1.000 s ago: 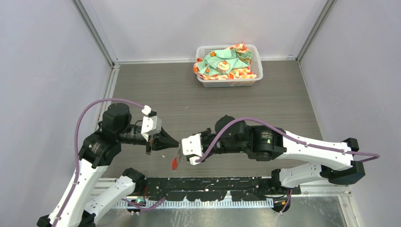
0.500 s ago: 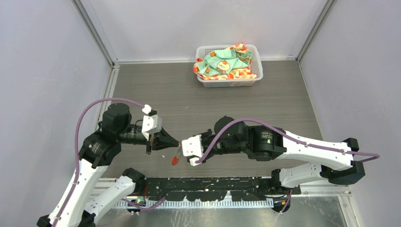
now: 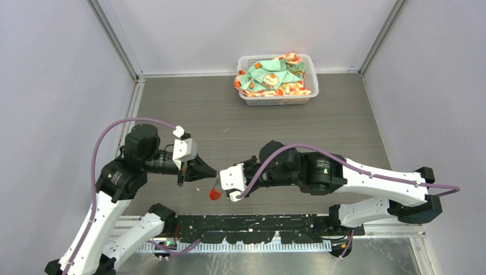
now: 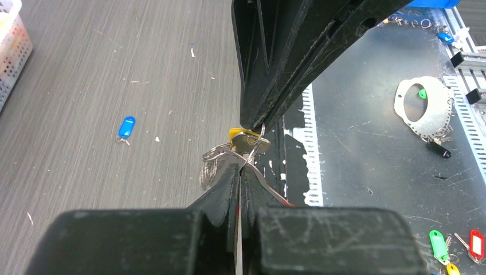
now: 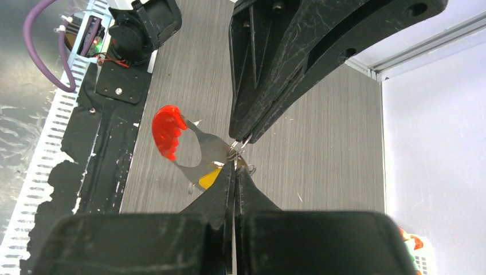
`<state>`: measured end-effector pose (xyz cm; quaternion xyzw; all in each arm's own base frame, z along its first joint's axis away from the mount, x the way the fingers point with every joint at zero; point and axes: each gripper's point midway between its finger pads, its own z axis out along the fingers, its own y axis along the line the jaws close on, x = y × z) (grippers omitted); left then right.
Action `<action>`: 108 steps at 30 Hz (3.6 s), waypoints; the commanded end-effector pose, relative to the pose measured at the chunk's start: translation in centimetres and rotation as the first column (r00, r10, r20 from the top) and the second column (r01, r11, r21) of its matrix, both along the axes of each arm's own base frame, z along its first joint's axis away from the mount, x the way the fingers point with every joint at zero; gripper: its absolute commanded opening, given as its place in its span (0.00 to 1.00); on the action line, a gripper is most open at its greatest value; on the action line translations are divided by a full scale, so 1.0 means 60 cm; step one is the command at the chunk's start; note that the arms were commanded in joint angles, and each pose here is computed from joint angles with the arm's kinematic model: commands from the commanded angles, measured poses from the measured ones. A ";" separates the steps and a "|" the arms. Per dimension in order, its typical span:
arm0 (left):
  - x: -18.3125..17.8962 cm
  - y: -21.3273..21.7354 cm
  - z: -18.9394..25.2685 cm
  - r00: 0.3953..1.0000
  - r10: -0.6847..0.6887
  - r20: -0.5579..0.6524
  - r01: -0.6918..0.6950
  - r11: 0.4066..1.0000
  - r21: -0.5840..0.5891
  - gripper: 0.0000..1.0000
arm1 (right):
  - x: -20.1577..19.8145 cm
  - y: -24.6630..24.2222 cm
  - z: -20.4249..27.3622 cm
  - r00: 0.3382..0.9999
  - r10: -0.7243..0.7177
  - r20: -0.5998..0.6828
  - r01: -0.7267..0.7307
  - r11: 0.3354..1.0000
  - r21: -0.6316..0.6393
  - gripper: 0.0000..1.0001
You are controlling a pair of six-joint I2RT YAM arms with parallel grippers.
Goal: Put the keys on the keyring
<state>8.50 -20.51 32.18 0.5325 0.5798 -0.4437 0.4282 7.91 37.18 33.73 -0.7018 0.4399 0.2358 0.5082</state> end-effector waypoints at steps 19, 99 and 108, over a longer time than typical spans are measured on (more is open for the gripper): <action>0.018 -0.013 0.051 0.994 0.088 -0.069 -0.094 0.991 -0.091 0.00 | 0.015 -0.012 0.037 0.998 -0.057 0.029 0.055 0.995 0.079 0.01; 0.030 -0.013 0.074 0.990 0.139 -0.038 -0.143 0.976 -0.161 0.00 | 0.037 0.003 0.097 0.837 -0.143 -0.528 0.285 0.938 0.197 0.23; 0.028 -0.013 0.077 0.990 0.139 -0.036 -0.143 0.976 -0.166 0.00 | 0.046 0.007 0.086 0.827 -0.163 -0.538 0.298 0.939 0.173 0.19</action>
